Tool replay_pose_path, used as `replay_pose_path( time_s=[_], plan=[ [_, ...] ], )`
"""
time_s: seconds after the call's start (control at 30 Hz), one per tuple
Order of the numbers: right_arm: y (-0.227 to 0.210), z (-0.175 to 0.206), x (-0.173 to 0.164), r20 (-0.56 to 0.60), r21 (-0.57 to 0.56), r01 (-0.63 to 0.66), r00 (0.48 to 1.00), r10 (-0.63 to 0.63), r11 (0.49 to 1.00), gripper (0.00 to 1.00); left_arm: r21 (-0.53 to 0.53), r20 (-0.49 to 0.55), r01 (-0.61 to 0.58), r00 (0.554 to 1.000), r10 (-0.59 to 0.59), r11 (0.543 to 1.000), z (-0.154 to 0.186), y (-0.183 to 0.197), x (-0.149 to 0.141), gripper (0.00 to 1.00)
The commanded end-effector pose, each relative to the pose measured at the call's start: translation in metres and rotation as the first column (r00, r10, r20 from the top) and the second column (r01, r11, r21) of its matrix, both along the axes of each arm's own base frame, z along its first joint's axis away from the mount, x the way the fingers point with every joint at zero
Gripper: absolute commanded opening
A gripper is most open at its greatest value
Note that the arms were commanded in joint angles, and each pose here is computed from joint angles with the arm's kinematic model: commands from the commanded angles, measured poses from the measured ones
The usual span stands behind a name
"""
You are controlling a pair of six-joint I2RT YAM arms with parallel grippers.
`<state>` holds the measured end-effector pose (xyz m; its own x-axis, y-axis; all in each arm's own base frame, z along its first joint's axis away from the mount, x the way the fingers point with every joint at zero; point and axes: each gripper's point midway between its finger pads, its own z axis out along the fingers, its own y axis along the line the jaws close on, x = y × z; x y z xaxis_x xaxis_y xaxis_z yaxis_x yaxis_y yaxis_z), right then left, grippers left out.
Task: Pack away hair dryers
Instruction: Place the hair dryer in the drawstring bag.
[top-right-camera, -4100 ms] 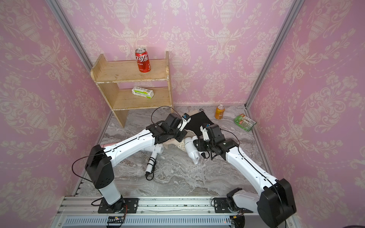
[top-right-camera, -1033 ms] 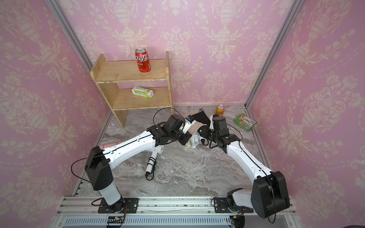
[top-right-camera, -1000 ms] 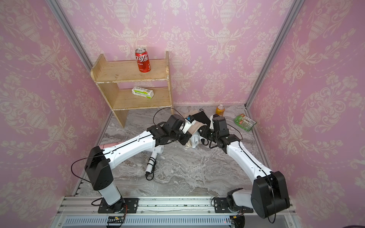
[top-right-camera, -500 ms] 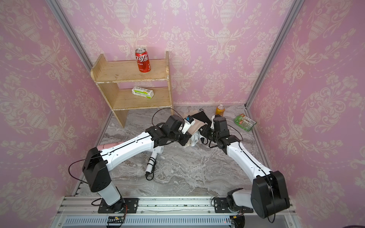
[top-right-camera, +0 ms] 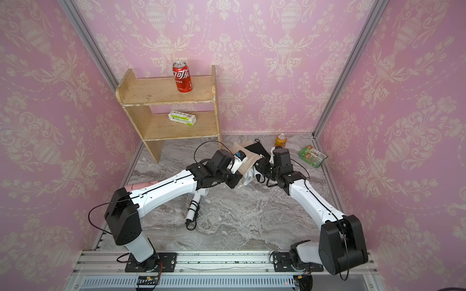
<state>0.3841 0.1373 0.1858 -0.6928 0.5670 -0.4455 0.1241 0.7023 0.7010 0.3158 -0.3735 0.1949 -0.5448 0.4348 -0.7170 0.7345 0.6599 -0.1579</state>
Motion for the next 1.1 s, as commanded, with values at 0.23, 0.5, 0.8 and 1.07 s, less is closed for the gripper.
replay_pose_path(
  time_s=[0.23, 0.5, 0.8, 1.07],
  plan=[
    [0.008, 0.019, 0.022, 0.068, 0.033, 0.016, 0.998, -0.018, 0.999, 0.28, -0.097, 0.025, 0.034, 0.999, -0.032, 0.995, 0.041, -0.013, -0.004, 0.00],
    [0.007, 0.034, 0.020, 0.079, 0.035, 0.015, 0.997, -0.017, 0.999, 0.28, -0.021, 0.001, 0.002, 1.000, -0.002, 1.000, 0.008, 0.004, -0.002, 0.00],
    [0.013, 0.043, 0.024, 0.082, 0.072, 0.007, 0.997, -0.013, 0.997, 0.28, -0.004, -0.057, -0.036, 0.998, 0.036, 0.999, -0.023, 0.015, -0.006, 0.00],
    [0.014, 0.026, 0.029, 0.065, 0.049, 0.025, 0.997, -0.028, 0.998, 0.28, -0.093, -0.038, -0.020, 0.999, 0.017, 0.995, 0.012, 0.003, -0.007, 0.00]
  ],
)
